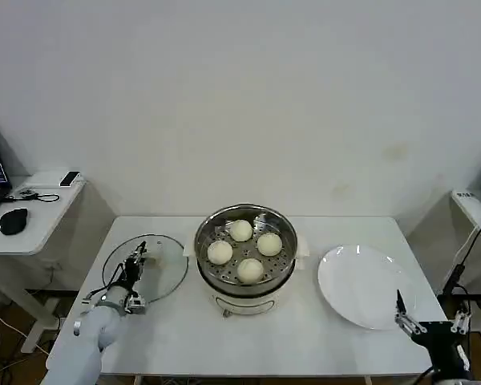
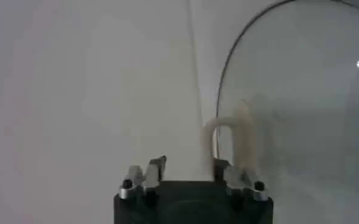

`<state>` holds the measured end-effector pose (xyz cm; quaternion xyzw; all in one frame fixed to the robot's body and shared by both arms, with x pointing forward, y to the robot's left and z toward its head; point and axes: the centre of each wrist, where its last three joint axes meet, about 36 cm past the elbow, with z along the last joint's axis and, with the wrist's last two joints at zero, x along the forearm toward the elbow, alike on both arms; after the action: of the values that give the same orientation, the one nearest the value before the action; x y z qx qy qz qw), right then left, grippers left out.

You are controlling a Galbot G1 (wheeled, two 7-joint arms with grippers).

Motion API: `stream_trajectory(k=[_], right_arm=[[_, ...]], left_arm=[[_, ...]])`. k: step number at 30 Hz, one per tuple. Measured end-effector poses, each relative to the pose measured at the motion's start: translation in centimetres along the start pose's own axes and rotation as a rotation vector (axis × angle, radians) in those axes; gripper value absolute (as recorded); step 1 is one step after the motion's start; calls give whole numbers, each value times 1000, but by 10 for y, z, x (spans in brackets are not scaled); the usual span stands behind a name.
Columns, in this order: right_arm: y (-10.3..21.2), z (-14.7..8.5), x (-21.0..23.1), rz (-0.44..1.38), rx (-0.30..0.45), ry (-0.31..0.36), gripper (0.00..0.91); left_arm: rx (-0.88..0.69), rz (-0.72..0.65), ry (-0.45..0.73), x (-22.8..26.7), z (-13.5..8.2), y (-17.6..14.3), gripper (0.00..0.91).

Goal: Take steamed baozi put them in steamer then cover it.

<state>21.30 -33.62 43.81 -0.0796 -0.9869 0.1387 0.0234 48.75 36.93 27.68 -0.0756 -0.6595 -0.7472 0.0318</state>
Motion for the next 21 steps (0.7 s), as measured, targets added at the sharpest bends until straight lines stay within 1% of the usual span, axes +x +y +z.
stream_trajectory(k=[5,12,18,21], right_arm=[[7,-1,0,-15,-12,2,907],[15,1,-1,-42,-30,4,907],[22,0,-4,-69,-44,0,907],[23,1,-5,-83,-48,4,907]], left_arm=[[-13,-28,5,9,0,3,0],[-38,-75,50,29,6,21,0],[-42,-106,98,51,13,44,0],[-36,-126,120,62,17,61,0]])
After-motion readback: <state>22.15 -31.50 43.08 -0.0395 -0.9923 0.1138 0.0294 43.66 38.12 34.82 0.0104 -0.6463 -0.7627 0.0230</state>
